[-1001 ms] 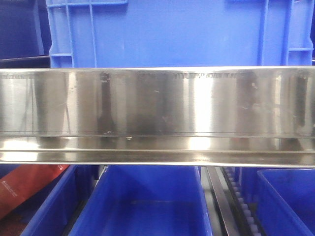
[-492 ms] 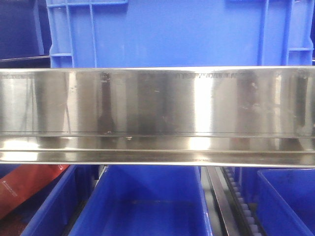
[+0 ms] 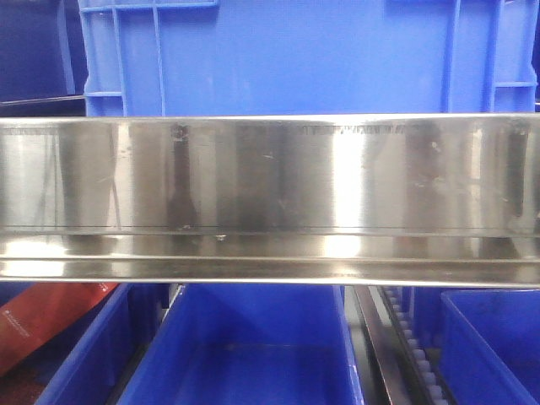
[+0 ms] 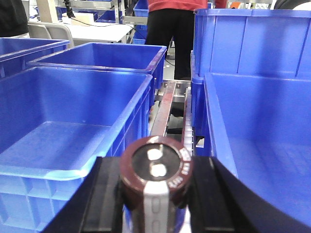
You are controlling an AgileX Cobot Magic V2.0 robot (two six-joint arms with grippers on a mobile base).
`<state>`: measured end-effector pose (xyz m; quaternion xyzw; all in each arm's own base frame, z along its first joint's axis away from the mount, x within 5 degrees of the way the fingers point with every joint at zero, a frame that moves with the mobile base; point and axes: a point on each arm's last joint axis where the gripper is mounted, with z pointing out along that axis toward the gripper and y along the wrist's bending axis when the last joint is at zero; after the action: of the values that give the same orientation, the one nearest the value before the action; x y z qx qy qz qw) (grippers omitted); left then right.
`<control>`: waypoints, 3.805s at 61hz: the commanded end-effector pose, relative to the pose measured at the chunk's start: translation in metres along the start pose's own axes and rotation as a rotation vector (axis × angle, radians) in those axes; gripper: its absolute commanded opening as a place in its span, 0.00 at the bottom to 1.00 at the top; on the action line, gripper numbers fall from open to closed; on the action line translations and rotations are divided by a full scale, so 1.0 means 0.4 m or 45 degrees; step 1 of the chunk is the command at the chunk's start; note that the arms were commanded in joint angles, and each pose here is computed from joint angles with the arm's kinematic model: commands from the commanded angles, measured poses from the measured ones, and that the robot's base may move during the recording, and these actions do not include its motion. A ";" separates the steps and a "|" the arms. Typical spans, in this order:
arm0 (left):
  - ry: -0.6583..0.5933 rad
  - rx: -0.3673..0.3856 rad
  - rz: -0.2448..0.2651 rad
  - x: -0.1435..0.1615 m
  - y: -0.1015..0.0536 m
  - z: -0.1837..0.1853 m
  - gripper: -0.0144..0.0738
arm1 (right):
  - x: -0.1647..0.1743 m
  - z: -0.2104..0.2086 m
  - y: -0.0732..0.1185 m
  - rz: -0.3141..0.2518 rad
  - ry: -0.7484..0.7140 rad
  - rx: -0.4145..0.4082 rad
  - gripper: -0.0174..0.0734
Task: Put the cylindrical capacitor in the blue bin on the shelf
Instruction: 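Move left gripper over a blue bin and release the orange capacitor, then lower right gripper into a blue bin and release the maroon capacitor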
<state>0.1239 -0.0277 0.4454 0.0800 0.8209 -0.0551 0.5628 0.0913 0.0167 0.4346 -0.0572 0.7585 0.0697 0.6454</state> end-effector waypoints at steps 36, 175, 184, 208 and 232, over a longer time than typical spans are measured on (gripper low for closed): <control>0.066 0.539 0.309 -0.228 -0.382 0.408 0.04 | -0.014 -0.003 0.005 0.030 -0.059 -0.026 0.01; -0.101 0.352 0.060 0.074 -0.038 -0.121 0.04 | -0.100 0.090 0.033 -0.031 0.001 -0.153 0.01; -0.109 0.353 0.052 0.084 -0.030 -0.133 0.04 | -0.175 0.181 0.083 -0.105 0.017 -0.281 0.01; -0.098 0.350 0.054 0.085 -0.029 -0.133 0.04 | -0.159 0.523 0.266 -0.206 0.299 -0.503 0.01; -0.100 0.359 0.047 0.085 -0.031 -0.133 0.04 | 0.027 0.752 0.325 -0.241 0.642 -0.508 0.61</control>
<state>0.0616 -0.0277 0.4326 0.1737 0.7836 -0.1549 0.5760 0.3553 0.1968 0.3815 -0.2659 0.8588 0.1411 0.4145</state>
